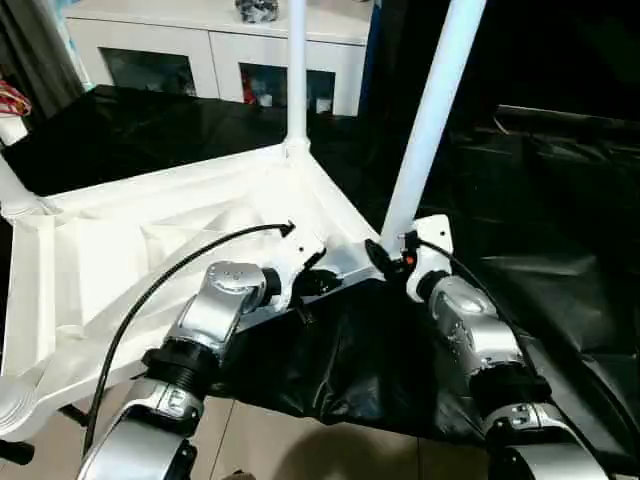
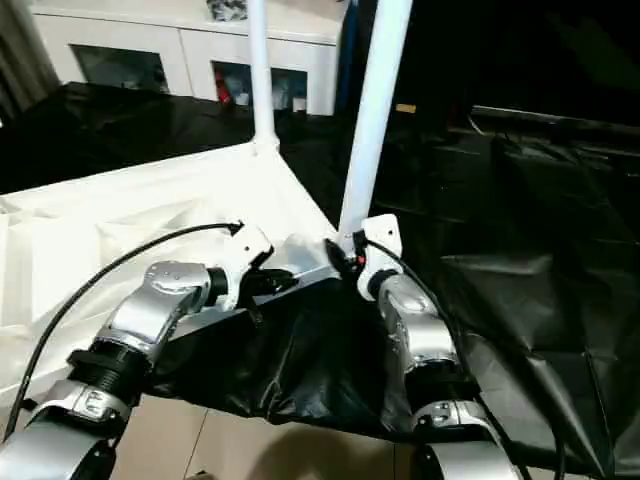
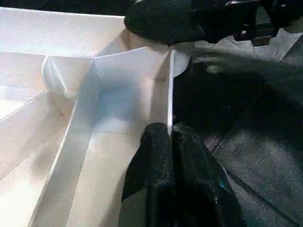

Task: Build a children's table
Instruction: Rotate leg to tighten

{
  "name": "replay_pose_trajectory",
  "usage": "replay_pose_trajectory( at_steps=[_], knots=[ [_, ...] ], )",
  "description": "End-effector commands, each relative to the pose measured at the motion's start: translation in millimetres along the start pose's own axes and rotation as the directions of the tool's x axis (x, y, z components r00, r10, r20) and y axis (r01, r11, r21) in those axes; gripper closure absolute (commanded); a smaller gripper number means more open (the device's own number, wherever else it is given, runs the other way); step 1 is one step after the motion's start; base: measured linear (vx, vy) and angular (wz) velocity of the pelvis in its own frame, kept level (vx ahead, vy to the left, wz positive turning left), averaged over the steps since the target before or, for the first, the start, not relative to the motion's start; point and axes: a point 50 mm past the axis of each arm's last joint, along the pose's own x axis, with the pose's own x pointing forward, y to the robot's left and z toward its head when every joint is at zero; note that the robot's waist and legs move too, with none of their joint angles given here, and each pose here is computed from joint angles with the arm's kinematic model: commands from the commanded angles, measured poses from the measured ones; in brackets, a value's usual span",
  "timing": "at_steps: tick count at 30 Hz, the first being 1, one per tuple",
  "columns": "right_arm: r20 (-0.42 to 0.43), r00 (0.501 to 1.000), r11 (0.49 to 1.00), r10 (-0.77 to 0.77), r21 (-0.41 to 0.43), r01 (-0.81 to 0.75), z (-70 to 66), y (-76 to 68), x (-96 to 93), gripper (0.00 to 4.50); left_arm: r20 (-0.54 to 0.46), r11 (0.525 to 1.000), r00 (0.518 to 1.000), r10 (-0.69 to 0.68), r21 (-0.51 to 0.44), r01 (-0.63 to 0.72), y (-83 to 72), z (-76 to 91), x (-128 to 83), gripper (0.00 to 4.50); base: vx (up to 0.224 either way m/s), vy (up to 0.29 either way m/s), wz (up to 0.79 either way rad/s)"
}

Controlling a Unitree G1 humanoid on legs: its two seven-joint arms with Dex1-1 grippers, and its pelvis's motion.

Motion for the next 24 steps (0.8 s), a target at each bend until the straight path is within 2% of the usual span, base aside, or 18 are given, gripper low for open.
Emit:
replay_pose_trajectory(
  at_steps=[1, 6, 11, 15, 16, 19, 20, 21, 24],
  knots=[
    [-0.051, 0.971, 0.972, 0.234, 0.004, -0.234, -10.6, 41.0, 9.3, 0.88, 0.094, 0.996, 0.993, -0.077, 0.053, 0.072, -12.3, 20.1, 11, 4.5, 0.0, 0.0, 0.0],
    [-0.073, 0.89, 0.885, 0.45, -0.095, -0.456, -0.3, 22.2, -11.4, 0.88, 0.062, 0.974, 0.975, -0.214, 0.092, 0.208, -8.6, 11.9, -8, 4.5, 0.0, 0.0, 0.0],
    [-0.148, 0.787, 0.777, 0.599, -0.129, -0.616, -0.9, 13.4, -31.1, 0.88, 0.049, 0.956, 0.957, -0.284, 0.091, 0.279, -7.5, 7.0, -16, 4.5, 0.0, 0.0, 0.0],
    [-0.229, 0.688, 0.681, 0.688, -0.122, -0.722, -3.4, 5.8, -47.8, 0.88, 0.028, 0.935, 0.937, -0.348, 0.08, 0.345, -8.3, 2.4, -22, 4.5, 0.0, 0.0, 0.0],
    [-0.234, 0.682, 0.676, 0.693, -0.121, -0.727, -3.5, 5.4, -48.7, 0.88, 0.026, 0.933, 0.935, -0.353, 0.08, 0.35, -8.5, 2.1, -22, 4.5, 0.0, 0.0, 0.0],
    [-0.288, 0.61, 0.608, 0.738, -0.11, -0.786, -4.3, 1.6, -59.2, 0.88, 0.008, 0.913, 0.915, -0.404, 0.071, 0.403, -10.6, -0.7, -25, 4.5, 0.0, 0.0, 0.0],
    [-0.297, 0.597, 0.596, 0.745, -0.106, -0.796, -4.4, 1.1, -61.1, 0.88, 0.006, 0.909, 0.911, -0.413, 0.069, 0.412, -11.1, -1.1, -25, 4.5, 0.0, 0.0, 0.0],
    [-0.308, 0.572, 0.575, 0.76, -0.091, -0.813, -3.8, 0.9, -63.3, 1.13, -0.002, 0.903, 0.905, -0.426, 0.067, 0.425, -11.0, -2.1, -27, 4.5, 0.0, 0.0, 0.0],
    [-0.315, 0.554, 0.56, 0.771, -0.078, -0.825, -3.9, 1.9, -63.9, 1.25, -0.006, 0.9, 0.902, -0.432, 0.066, 0.431, -10.3, -2.8, -28, 4.5, 0.0, 0.0, 0.0]
  ],
)
